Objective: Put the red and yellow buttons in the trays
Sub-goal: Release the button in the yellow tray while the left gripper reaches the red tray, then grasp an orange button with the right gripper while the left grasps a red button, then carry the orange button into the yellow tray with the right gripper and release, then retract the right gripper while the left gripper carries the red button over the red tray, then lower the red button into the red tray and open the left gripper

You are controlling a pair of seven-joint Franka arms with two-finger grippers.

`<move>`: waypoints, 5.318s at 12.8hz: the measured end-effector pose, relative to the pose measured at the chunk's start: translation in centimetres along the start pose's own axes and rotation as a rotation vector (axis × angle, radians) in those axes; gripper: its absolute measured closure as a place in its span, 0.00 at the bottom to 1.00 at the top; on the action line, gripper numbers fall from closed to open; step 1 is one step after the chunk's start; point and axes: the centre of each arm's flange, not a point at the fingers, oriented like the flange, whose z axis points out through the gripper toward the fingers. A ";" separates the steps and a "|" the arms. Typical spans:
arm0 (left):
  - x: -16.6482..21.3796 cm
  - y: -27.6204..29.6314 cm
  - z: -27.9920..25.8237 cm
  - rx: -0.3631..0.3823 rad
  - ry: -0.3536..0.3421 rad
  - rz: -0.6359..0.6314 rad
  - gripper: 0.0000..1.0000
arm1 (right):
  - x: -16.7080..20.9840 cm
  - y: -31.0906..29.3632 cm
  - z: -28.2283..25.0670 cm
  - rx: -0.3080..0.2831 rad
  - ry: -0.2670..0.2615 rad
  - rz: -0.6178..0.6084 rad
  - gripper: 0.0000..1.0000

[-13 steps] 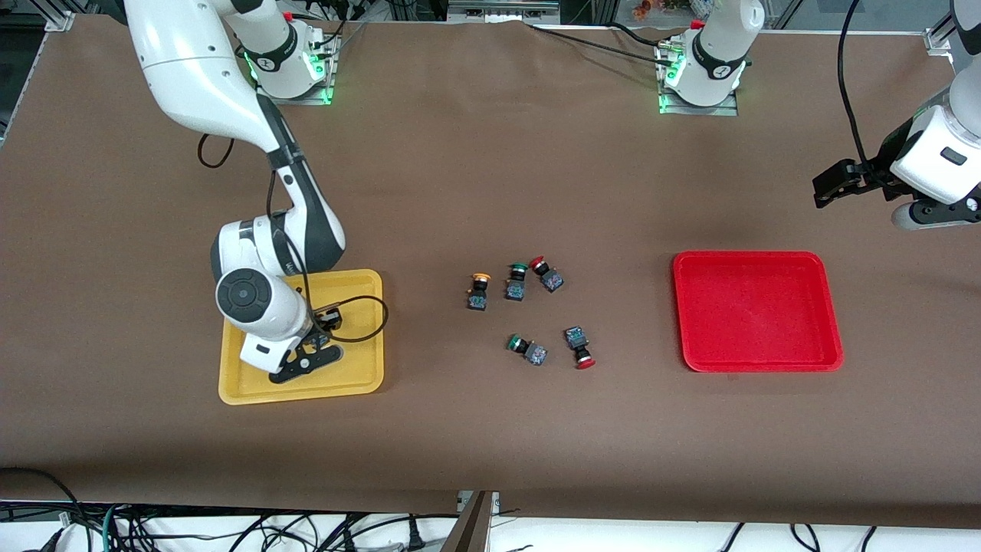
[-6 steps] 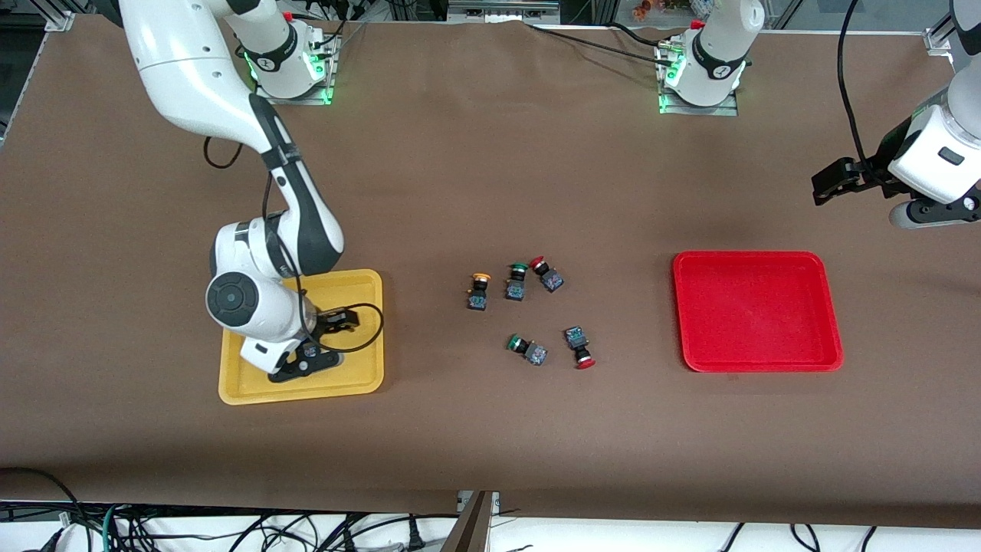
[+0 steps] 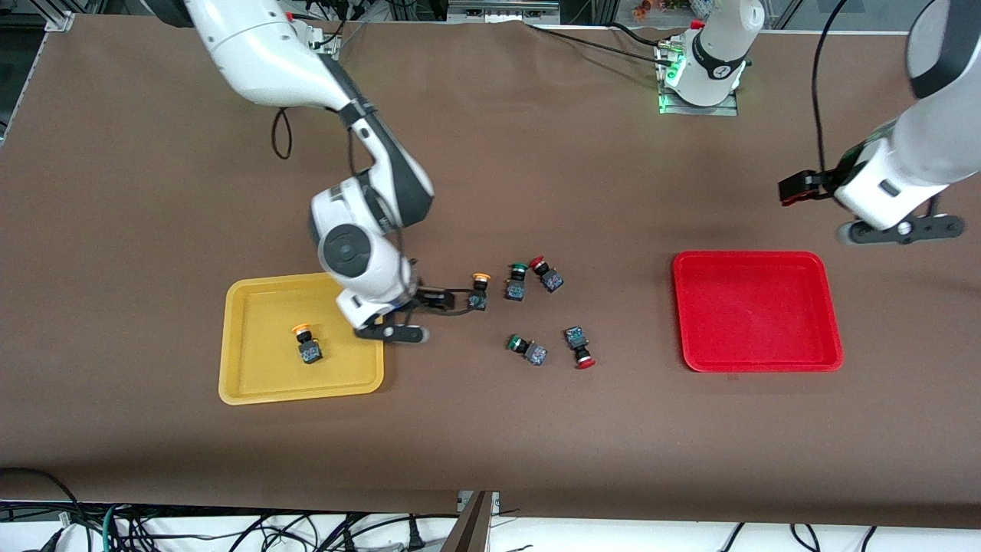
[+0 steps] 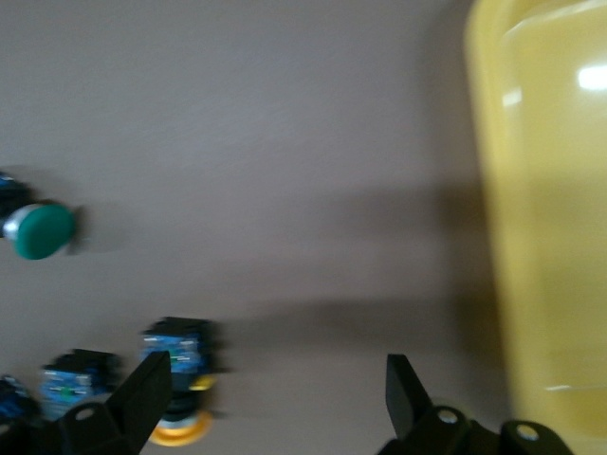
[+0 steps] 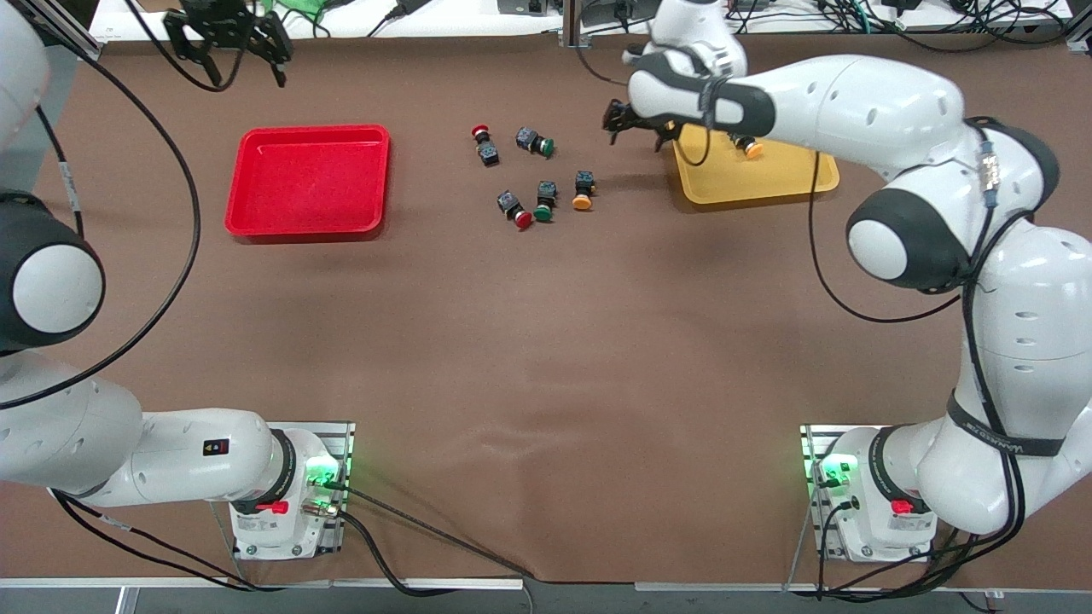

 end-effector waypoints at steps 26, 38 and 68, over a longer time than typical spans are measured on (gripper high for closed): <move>14.8 27.5 29.8 -0.180 0.418 -0.215 0.52 | 6.7 12.9 -3.5 -0.190 -0.090 -0.379 0.57; 16.2 25.0 28.0 -0.170 0.414 -0.262 0.42 | 9.4 17.0 -5.9 -0.172 -0.018 -0.354 0.00; 11.4 12.9 19.1 -0.026 0.050 -0.038 0.00 | -2.5 27.3 -35.0 -0.141 -0.075 -0.305 0.00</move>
